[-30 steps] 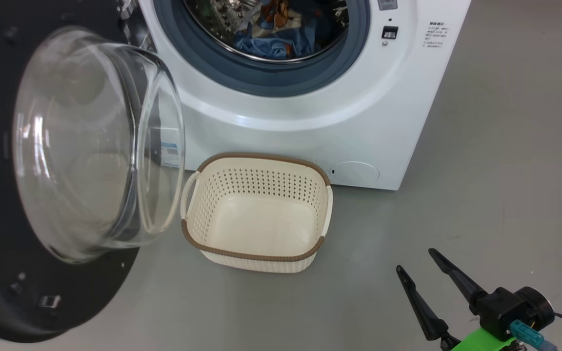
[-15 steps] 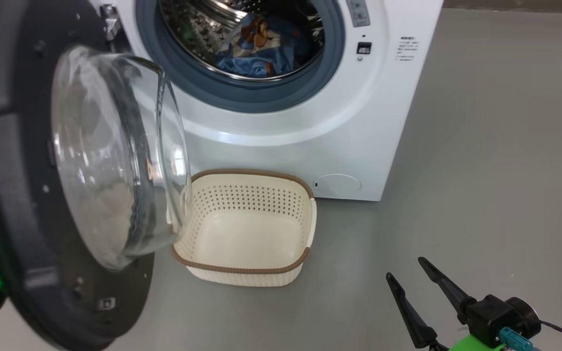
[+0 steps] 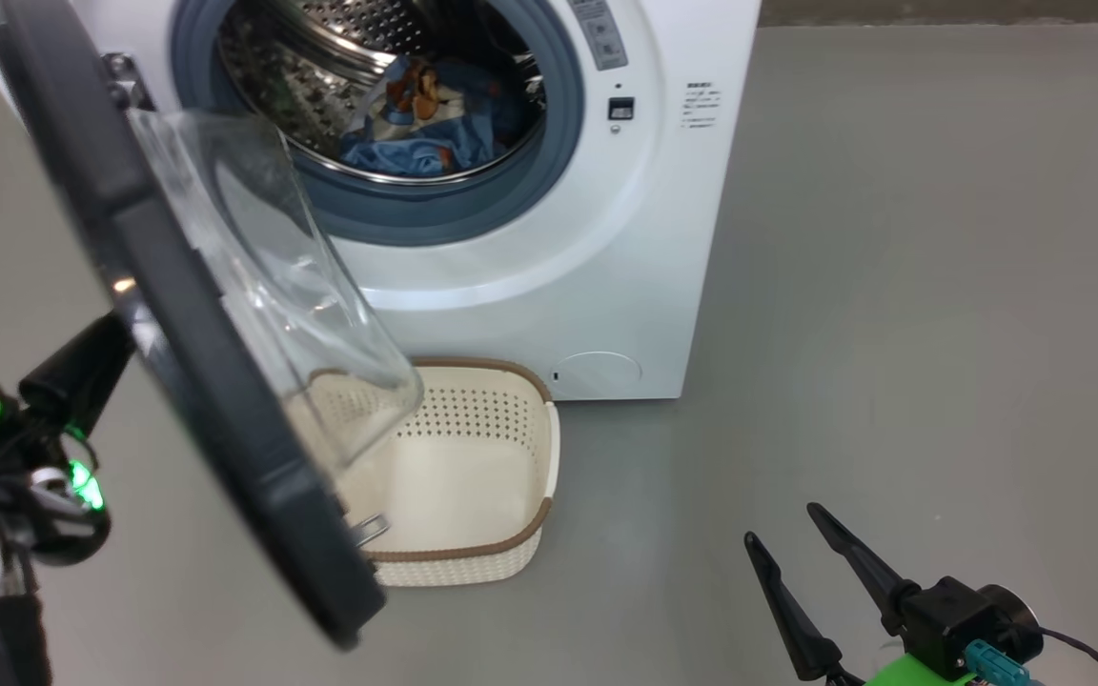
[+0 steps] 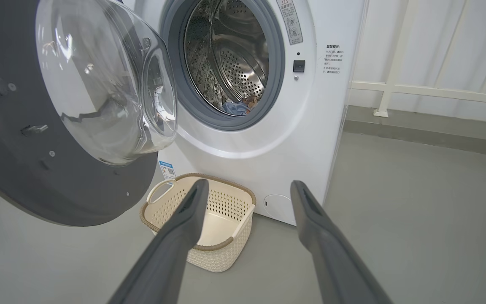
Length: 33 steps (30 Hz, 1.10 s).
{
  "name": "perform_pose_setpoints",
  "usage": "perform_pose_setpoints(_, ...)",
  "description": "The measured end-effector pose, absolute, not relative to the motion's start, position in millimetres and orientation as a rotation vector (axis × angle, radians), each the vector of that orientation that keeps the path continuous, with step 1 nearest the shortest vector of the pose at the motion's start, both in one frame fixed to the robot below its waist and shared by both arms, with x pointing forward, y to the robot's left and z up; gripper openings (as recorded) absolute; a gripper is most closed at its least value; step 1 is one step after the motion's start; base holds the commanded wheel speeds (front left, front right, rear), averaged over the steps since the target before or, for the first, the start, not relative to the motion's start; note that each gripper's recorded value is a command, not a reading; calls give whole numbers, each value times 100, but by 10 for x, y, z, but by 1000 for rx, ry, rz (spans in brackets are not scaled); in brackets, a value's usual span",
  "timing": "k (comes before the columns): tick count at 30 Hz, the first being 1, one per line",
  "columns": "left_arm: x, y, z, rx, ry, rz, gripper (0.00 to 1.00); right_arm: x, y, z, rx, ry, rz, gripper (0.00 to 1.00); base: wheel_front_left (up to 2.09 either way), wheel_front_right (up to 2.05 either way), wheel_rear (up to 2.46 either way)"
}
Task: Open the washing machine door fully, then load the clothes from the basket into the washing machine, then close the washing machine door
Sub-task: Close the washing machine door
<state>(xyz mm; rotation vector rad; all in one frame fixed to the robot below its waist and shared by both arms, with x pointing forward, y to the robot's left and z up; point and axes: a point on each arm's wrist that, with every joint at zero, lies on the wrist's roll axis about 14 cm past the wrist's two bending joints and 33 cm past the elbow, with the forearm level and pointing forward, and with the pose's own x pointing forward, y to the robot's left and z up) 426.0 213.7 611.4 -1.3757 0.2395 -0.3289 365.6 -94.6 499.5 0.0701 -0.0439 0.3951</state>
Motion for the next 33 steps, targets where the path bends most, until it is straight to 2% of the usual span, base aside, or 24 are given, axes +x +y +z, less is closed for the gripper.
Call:
perform_pose_setpoints(13, 4587, 1456, 6225, -1382, 278, -456, 0, 3570, -1191, 5033, 76, -57, 309, 100, 0, 0, 0)
perform_pose_setpoints(33, 4792, 1094, 6144, -1340, 297, -481, 0, 3482, -1334, 5107, 74, -82, 261, 100, 0, 0, 0)
